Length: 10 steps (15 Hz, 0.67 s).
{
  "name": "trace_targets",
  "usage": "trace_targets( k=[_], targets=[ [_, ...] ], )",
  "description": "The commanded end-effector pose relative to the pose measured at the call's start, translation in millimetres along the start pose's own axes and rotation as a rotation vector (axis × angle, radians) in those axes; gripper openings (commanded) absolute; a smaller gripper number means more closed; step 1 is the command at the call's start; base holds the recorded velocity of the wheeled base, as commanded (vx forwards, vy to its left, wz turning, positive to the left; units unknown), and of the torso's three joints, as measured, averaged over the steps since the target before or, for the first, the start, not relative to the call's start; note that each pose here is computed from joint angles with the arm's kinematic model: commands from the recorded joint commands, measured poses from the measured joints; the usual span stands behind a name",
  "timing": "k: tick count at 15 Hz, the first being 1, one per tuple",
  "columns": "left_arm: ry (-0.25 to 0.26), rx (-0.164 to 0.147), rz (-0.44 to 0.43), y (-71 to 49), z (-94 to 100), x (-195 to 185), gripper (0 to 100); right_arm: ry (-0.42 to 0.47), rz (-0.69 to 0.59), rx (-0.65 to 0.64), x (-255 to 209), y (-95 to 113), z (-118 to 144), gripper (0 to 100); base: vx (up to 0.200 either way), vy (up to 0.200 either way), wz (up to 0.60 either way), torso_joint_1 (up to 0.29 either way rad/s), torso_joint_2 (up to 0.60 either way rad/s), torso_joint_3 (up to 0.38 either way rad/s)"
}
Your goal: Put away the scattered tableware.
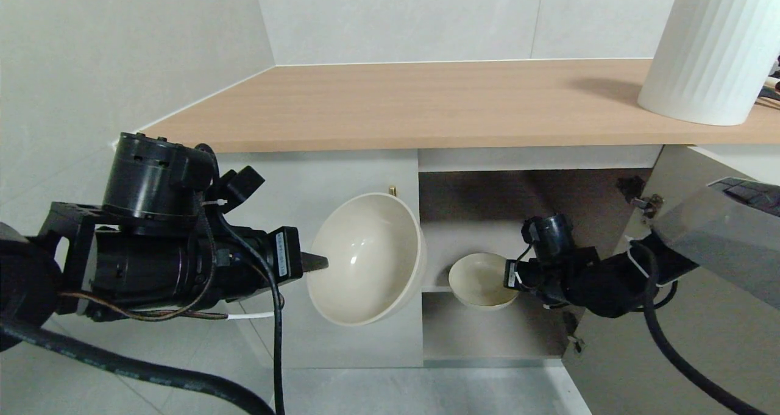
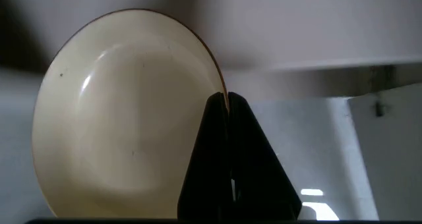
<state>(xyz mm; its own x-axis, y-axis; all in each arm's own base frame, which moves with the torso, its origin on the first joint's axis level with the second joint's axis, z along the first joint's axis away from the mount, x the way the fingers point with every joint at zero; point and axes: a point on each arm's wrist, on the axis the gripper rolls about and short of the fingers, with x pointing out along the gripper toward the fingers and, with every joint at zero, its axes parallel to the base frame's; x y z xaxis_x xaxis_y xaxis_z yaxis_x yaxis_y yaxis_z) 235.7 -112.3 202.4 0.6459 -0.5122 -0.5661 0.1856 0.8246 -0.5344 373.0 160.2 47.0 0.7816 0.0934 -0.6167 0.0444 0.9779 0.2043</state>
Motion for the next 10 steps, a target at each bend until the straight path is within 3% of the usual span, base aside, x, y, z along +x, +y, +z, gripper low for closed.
trace_targets(
  k=[1, 10],
  targets=[
    [0.010, -0.002, -0.001, 0.7, -0.7, 2.4, 0, 0.013, -0.052, 0.004, 26.7, -7.1, -8.5, 0, 0.000, 0.000, 0.00, 0.000, 0.00, 0.000],
    [0.020, -0.003, -0.016, 0.4, -0.9, 2.4, 0, -0.082, -0.172, 0.094, 65.8, -18.6, 5.6, 0, 0.000, 0.000, 0.00, 0.000, 0.00, 0.000]
  ],
)
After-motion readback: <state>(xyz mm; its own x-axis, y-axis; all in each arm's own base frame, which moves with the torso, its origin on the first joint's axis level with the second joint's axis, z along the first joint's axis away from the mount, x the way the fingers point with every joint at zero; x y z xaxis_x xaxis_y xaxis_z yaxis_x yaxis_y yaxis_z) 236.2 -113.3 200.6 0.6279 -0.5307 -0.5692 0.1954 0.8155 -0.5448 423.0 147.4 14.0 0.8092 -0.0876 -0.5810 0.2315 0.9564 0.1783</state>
